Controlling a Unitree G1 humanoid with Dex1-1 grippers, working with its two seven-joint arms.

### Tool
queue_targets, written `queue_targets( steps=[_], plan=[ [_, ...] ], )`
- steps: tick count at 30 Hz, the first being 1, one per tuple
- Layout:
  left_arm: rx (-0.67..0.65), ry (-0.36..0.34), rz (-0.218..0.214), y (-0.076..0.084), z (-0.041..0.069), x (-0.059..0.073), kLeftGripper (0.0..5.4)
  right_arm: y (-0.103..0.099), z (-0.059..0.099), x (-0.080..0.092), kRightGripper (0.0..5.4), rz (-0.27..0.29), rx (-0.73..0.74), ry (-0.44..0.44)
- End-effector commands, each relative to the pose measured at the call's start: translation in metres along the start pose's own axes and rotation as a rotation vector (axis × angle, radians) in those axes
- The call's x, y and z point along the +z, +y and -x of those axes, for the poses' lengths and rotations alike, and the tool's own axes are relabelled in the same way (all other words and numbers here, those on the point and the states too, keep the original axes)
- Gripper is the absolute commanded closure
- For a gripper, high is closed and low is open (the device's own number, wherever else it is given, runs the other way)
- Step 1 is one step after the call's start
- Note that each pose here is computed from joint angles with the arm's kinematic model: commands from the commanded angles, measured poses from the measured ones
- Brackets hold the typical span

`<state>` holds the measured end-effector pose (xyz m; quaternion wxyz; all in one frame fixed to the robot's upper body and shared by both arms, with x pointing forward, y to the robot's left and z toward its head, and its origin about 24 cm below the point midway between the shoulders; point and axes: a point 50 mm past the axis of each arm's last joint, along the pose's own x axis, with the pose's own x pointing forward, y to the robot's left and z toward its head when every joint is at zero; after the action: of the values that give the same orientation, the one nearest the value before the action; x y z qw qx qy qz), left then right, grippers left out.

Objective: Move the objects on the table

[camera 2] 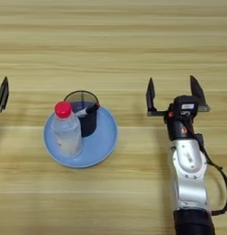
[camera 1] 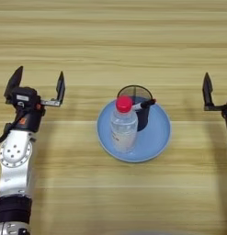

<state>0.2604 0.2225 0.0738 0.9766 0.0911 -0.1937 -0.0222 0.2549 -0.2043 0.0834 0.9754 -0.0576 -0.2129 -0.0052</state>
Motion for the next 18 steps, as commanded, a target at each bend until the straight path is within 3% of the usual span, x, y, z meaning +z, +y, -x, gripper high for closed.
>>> queue_targets(
  steps=[1, 6, 10, 13, 18],
  plan=[
    [-0.006, -0.011, -0.014, 0.001, -0.004, 0.001, 0.01, 0.001, -0.011, 0.023, 0.00, 0.001, 0.049, -0.095],
    [-0.012, -0.001, -0.006, -0.002, -0.003, -0.002, 0.01, 0.017, -0.026, 0.067, 0.00, -0.064, 0.208, -0.219],
    [-0.021, 0.005, 0.001, -0.006, -0.003, -0.004, 0.01, 0.033, -0.034, 0.095, 0.00, -0.139, 0.368, -0.256],
    [-0.026, 0.007, 0.002, -0.007, -0.004, -0.004, 0.01, 0.046, -0.037, 0.105, 0.00, -0.200, 0.487, -0.245],
    [-0.030, 0.009, 0.006, -0.009, -0.004, -0.005, 0.01, 0.071, -0.039, 0.117, 0.00, -0.247, 0.675, -0.225]
  ],
)
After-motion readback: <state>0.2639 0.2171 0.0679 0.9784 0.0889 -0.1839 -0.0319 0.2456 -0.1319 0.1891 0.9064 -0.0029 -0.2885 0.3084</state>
